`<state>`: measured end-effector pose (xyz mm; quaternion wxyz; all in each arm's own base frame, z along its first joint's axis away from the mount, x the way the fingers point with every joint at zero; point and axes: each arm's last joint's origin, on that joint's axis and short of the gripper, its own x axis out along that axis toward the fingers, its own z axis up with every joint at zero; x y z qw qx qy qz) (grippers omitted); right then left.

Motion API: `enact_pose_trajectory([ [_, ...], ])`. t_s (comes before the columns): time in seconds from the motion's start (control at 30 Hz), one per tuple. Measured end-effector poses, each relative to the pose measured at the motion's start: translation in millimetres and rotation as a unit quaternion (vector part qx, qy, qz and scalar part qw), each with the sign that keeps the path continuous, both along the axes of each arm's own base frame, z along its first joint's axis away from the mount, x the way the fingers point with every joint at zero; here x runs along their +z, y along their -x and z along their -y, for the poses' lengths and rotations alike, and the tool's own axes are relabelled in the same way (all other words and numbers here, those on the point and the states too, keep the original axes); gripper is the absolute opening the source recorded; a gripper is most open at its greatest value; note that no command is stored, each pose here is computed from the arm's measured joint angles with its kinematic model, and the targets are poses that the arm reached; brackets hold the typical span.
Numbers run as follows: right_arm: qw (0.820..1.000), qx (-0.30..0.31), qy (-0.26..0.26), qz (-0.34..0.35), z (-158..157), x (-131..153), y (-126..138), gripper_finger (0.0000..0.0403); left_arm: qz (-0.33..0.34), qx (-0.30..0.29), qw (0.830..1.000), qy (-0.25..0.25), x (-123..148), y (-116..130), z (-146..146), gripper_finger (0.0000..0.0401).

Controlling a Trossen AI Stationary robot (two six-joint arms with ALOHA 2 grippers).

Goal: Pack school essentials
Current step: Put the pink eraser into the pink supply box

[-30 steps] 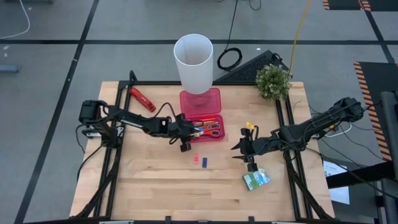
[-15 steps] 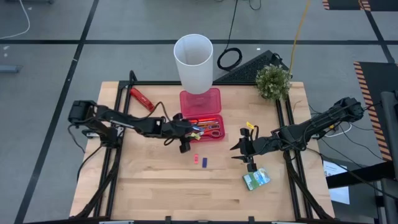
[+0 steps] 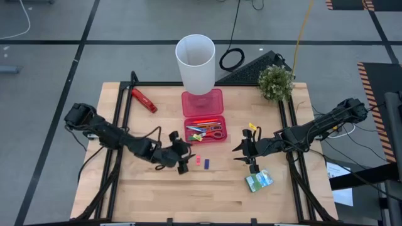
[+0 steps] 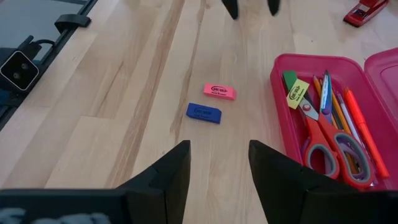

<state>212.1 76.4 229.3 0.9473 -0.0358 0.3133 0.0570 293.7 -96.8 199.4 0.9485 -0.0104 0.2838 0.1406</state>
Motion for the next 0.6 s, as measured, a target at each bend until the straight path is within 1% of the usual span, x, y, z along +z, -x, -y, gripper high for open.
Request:
enact_pose_trajectory([
  [0.2, 1.000, 0.001, 0.001, 0.000, 0, 0, 0, 0.0155, 0.018, 0.020, 0.999, 0.046, -2, 5, 15, 0.0211],
  [0.5, 1.000, 0.001, 0.001, 0.000, 0, 0, 0, 0.0155, 0.028, 0.040, 0.995, 0.085, -2, 6, 17, 0.0211],
  [0.6, 1.000, 0.001, 0.001, 0.000, 0, 0, 0, 0.0155, 0.014, 0.045, 0.994, 0.099, -9, 3, 19, 0.0211],
])
